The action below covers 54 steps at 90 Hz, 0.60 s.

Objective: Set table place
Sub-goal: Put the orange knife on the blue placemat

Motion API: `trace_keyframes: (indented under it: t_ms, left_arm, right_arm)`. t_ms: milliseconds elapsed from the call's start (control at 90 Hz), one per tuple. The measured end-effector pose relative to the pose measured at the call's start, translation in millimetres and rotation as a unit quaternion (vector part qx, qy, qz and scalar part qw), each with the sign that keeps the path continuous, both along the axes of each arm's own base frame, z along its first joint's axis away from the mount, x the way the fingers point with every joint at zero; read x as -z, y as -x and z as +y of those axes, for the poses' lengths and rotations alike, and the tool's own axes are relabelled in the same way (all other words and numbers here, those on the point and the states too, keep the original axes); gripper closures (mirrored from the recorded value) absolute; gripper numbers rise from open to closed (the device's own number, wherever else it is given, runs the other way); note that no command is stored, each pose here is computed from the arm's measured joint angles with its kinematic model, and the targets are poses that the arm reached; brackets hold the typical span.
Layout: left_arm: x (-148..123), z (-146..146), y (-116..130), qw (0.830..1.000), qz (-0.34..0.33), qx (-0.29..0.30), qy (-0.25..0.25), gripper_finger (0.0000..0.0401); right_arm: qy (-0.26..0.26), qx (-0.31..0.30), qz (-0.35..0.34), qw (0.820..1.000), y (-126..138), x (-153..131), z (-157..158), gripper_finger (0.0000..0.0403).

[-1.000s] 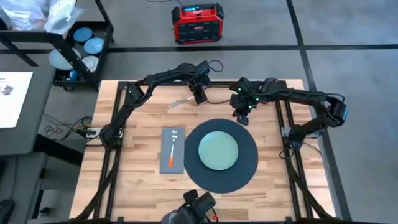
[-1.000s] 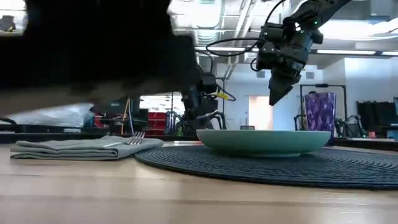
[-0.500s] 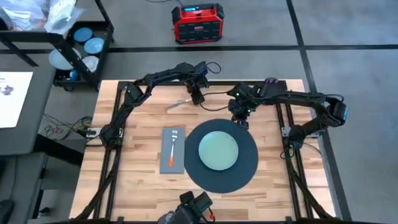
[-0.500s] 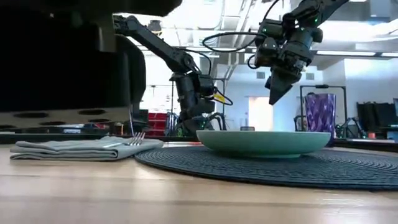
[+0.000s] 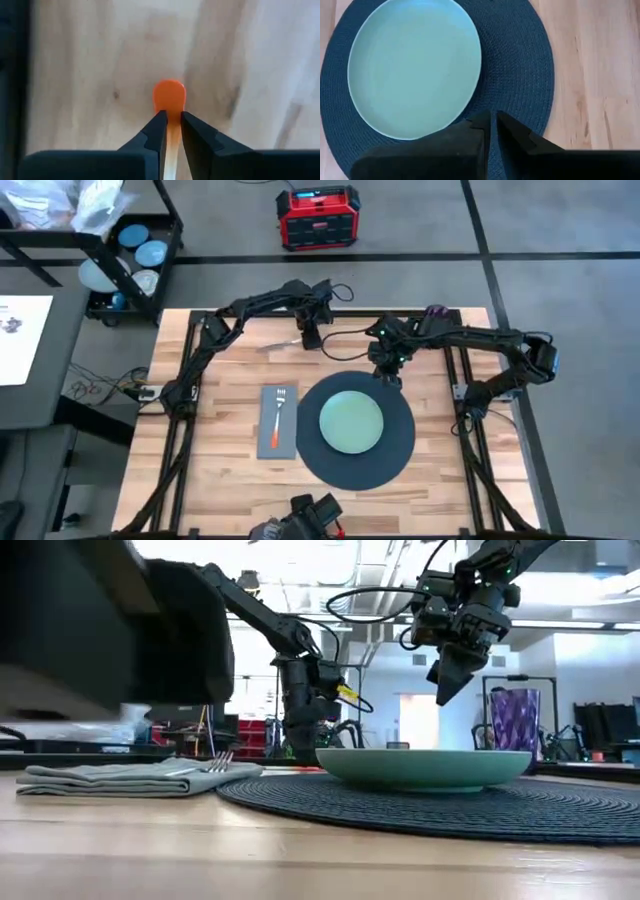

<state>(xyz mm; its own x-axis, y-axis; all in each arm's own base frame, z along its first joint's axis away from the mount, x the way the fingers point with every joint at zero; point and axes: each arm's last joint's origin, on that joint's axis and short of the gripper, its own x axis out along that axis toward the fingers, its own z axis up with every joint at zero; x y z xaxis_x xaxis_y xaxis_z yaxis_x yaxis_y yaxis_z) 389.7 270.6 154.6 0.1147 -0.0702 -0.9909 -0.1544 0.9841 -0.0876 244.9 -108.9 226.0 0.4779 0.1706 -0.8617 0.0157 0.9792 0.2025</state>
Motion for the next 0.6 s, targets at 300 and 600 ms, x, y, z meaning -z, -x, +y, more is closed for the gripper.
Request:
trace_keyframes:
  t_ms: [300, 600]
  left_arm:
    - [-0.3, -3.3, 0.0, 0.999, -0.001, 0.033, 0.010, 0.0360]
    - [-7.5, -8.5, -10.9, 0.999, -0.022, 0.036, 0.005, 0.0360]
  right_arm:
    - [-0.012, -0.018, 0.012, 1.000, 3.3, 1.4, 2.4, 0.0381]
    - [-0.013, -0.018, 0.014, 1.000, 3.5, 1.5, 2.5, 0.0357]
